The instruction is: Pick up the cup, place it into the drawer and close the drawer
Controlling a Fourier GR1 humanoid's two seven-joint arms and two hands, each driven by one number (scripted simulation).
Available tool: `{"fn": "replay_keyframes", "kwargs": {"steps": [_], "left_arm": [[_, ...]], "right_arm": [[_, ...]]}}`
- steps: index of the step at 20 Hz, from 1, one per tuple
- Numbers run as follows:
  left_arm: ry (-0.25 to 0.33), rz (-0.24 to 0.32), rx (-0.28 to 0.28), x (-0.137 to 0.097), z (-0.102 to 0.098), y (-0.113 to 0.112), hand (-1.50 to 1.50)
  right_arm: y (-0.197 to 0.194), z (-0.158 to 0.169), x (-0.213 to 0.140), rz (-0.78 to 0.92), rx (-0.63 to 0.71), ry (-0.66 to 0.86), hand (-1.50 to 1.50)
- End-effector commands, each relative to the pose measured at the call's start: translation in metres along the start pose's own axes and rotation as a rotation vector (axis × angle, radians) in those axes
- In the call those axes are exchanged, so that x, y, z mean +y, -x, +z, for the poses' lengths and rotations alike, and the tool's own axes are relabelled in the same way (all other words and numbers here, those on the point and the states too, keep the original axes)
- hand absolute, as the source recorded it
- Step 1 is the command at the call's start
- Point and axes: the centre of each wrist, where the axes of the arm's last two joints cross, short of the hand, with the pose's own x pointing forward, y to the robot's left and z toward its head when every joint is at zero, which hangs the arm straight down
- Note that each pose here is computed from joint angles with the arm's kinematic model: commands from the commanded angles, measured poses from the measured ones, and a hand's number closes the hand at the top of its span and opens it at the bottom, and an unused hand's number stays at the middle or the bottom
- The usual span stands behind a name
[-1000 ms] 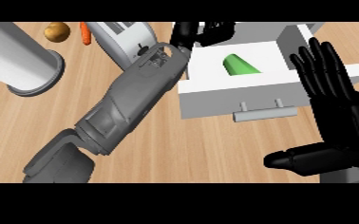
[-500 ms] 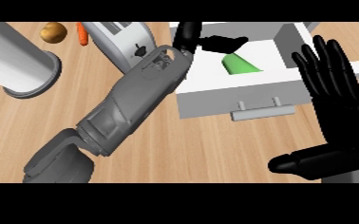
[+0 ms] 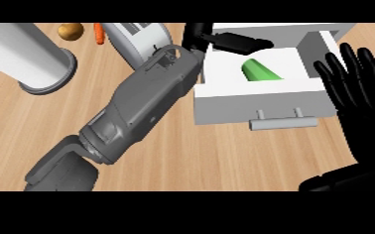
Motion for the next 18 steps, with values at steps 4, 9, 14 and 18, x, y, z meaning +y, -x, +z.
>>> {"fn": "replay_keyframes", "kwargs": {"steps": [4,9,14,18], "left_arm": [[-0.063,0.118,0.009,0.005,0.011,-0.001,-1.50],[-0.138,0.150,-0.013,0.066,0.004,-0.021,-1.50],[-0.197,0.136,0.013,0.104,0.049,-0.005,-1.50],[-0.216,0.150,0.032,0.116,0.097,0.002,-1.50]], "right_arm": [[-0.007,0.019,0.001,0.058,0.003,-0.055,1.50],[-0.020,0.012,-0.020,0.263,0.082,-0.170,1.50],[-0.011,0.027,-0.021,0.344,0.131,-0.191,1.50],[-0.014,0.018,-0.011,0.409,0.170,-0.191,1.50]]}}
